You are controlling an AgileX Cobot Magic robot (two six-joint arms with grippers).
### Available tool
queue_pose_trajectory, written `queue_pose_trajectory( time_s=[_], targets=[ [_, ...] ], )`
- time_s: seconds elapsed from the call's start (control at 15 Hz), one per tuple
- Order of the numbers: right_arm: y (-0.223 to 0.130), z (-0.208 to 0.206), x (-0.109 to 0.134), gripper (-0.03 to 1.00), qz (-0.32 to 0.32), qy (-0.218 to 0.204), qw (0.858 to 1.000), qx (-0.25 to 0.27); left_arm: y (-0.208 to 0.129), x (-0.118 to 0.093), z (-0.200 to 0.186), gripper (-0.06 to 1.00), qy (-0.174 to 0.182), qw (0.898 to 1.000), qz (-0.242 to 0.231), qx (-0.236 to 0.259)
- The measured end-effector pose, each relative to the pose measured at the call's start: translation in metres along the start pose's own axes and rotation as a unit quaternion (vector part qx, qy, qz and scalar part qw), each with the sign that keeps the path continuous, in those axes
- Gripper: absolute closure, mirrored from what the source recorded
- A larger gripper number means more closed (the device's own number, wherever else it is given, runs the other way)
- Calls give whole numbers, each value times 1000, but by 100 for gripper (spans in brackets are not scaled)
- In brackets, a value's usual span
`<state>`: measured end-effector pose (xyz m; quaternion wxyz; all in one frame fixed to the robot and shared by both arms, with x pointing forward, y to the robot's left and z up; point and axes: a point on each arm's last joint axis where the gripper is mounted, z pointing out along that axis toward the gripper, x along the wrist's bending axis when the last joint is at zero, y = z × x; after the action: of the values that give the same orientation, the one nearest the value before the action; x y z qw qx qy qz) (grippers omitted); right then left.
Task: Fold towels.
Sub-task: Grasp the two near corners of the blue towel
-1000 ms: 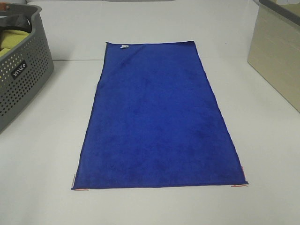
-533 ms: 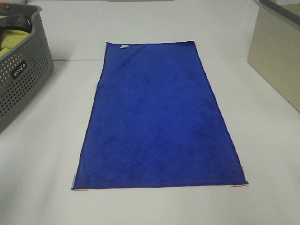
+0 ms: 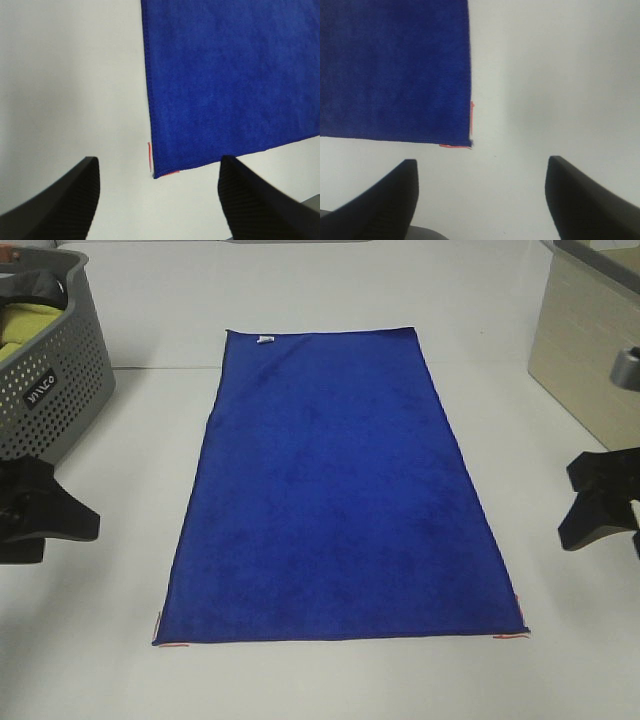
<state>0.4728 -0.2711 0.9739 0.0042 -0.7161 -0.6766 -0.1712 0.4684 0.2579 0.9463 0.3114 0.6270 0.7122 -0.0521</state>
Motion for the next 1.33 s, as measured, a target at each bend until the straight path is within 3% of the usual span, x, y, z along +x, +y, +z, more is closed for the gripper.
queue_pose_trajectory(
  time_s=[0.2,0.4,0.53,0.8,1.0,1.2,1.33],
  targets=[
    [8,43,-4,29,16,29,998,48,1,13,34,30,-19,999,-29,41],
    [10,73,-6,29,26,56,996,70,-5,9,61,30,-37,997,-16,71],
    [8,95,-8,29,34,77,992,96,-5,7,80,30,-31,996,-14,85],
    [12,109,-4,30,53,117,988,89,-4,-2,103,30,-32,994,3,109],
    [14,118,-1,30,73,147,982,90,3,-5,114,30,-44,993,-17,107],
    [15,123,-1,43,74,154,981,93,4,-16,126,39,-52,992,-4,114],
    [15,125,-3,63,69,144,983,90,1,-21,131,55,-48,992,5,120]
  ],
)
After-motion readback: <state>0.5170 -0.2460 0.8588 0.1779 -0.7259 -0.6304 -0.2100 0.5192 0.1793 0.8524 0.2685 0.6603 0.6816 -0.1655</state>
